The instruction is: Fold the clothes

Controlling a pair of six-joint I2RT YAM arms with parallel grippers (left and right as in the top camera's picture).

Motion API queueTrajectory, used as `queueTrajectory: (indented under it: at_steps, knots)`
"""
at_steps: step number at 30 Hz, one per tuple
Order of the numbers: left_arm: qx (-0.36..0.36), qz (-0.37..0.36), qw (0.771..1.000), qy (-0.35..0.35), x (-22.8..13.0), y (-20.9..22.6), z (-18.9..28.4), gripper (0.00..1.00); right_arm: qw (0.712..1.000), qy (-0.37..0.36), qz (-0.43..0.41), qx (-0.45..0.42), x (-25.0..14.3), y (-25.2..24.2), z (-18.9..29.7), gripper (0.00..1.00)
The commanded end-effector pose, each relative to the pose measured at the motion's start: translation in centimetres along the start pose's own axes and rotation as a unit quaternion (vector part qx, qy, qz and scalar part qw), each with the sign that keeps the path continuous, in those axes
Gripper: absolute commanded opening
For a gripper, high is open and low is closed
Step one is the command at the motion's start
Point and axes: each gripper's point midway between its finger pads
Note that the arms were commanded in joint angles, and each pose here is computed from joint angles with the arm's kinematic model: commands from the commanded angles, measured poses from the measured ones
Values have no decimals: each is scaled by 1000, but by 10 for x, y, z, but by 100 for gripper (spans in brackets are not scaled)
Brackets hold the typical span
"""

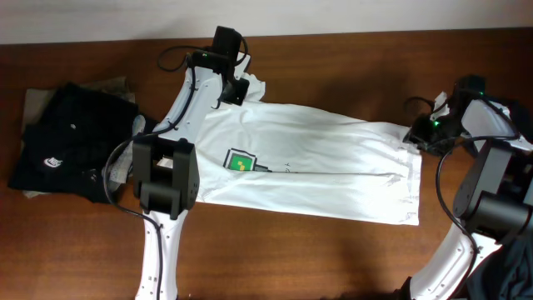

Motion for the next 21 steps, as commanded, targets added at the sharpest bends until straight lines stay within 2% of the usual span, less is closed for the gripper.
queueTrajectory:
  at_steps: [1, 4, 8, 12, 16, 21]
  knots:
    - [12, 3, 1000, -21, 12, 5, 21, 0, 1000, 11, -4, 19, -7, 3, -10, 39]
    - [12, 3, 1000, -21, 12, 5, 21, 0, 999, 3, 1, 42, -1, 12, -6, 36]
    - [12, 3, 1000, -21, 12, 5, 21, 0, 999, 2, 13, 33, 6, 15, 11, 40]
    - [12, 3, 1000, -21, 12, 5, 21, 0, 999, 50, 6, 11, -10, 9, 40, 41]
    - [12, 3, 1000, -21, 12, 4, 21, 0, 996, 88, 0, 7, -36, 7, 16, 41]
    - [11, 3, 1000, -21, 12, 4, 21, 0, 997, 56, 2, 59, -28, 21, -6, 40]
Point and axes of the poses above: each gripper's point midway between its finger pads, its own z axis back along the fingers, its own y axis along the line the jaws close on, x = y × z, and after that the axes turned 13 degrees about -z, right-handed
